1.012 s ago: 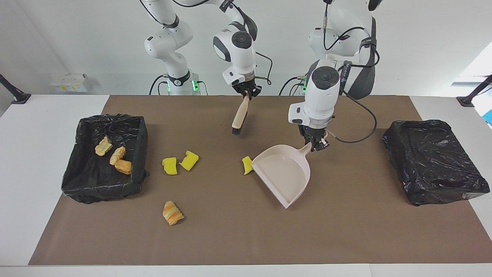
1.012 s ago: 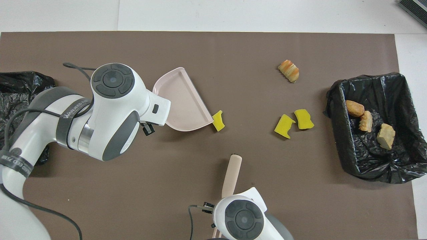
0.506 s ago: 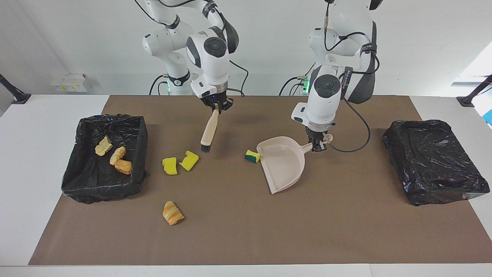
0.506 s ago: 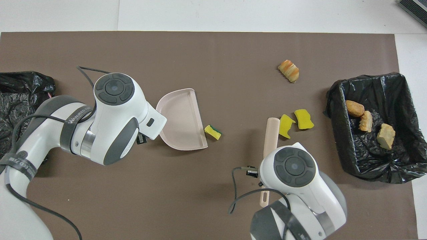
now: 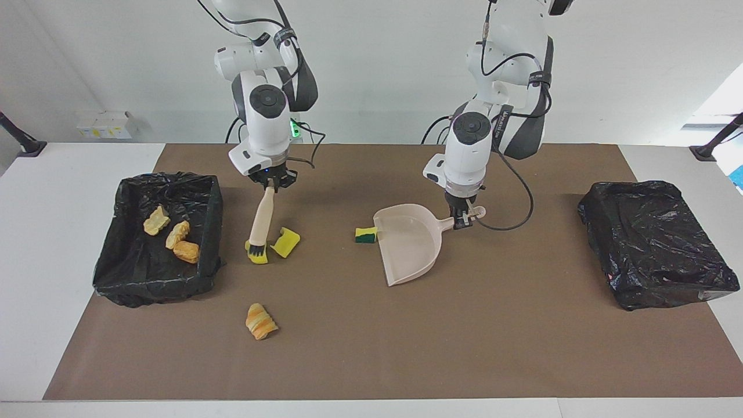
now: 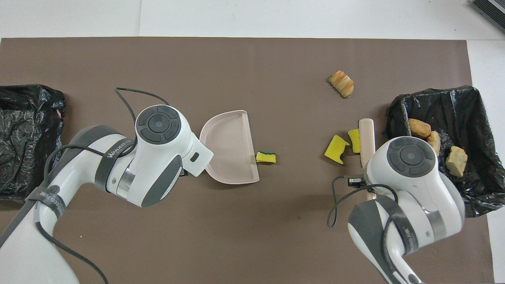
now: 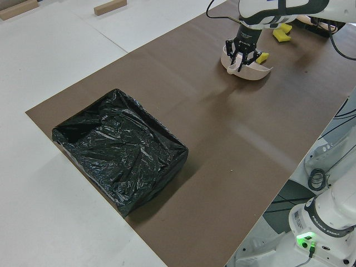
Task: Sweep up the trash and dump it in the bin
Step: 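Sweep the yellow sponges into the dustpan with the right gripper's brush, then reach the brush past the far bread piece with the right gripper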
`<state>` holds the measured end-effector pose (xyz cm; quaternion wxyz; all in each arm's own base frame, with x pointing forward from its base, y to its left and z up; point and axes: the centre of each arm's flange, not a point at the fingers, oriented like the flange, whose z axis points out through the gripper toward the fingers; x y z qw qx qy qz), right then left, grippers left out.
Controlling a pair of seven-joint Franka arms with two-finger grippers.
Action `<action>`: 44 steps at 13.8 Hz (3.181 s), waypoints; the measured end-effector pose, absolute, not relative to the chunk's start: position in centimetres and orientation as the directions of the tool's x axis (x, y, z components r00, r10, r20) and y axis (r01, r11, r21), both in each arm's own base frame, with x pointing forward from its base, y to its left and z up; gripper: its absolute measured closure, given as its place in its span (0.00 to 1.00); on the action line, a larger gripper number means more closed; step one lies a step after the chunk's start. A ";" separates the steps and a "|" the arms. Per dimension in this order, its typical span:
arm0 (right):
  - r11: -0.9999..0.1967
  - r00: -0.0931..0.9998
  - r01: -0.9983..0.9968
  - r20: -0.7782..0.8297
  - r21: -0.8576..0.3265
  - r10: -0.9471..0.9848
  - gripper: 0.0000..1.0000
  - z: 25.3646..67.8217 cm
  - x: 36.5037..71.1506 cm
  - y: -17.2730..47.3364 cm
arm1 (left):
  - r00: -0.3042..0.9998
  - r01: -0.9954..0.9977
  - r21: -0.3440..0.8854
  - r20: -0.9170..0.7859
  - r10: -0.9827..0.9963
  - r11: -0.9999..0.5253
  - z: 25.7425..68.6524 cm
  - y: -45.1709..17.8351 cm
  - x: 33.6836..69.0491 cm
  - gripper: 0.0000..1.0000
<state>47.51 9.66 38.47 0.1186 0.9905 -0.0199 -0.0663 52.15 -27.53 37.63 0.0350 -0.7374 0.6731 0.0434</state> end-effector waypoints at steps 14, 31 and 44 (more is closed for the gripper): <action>-0.952 0.951 0.255 -0.221 0.169 0.216 0.74 31.7 47.8 13.7 | 0.061 -0.998 0.012 -0.153 -0.986 -0.064 36.8 -26.9 50.5 0.69; -0.941 0.954 -0.140 -0.295 -0.310 -0.045 0.74 33.9 47.3 36.4 | 0.150 -0.988 -0.004 -0.165 -0.975 -0.152 36.3 -26.3 49.4 0.69; -0.999 0.981 -0.005 -0.194 0.047 -0.014 0.74 39.7 54.9 12.5 | 0.157 -0.988 -0.030 -0.142 -0.977 -0.154 36.3 -26.5 49.5 0.69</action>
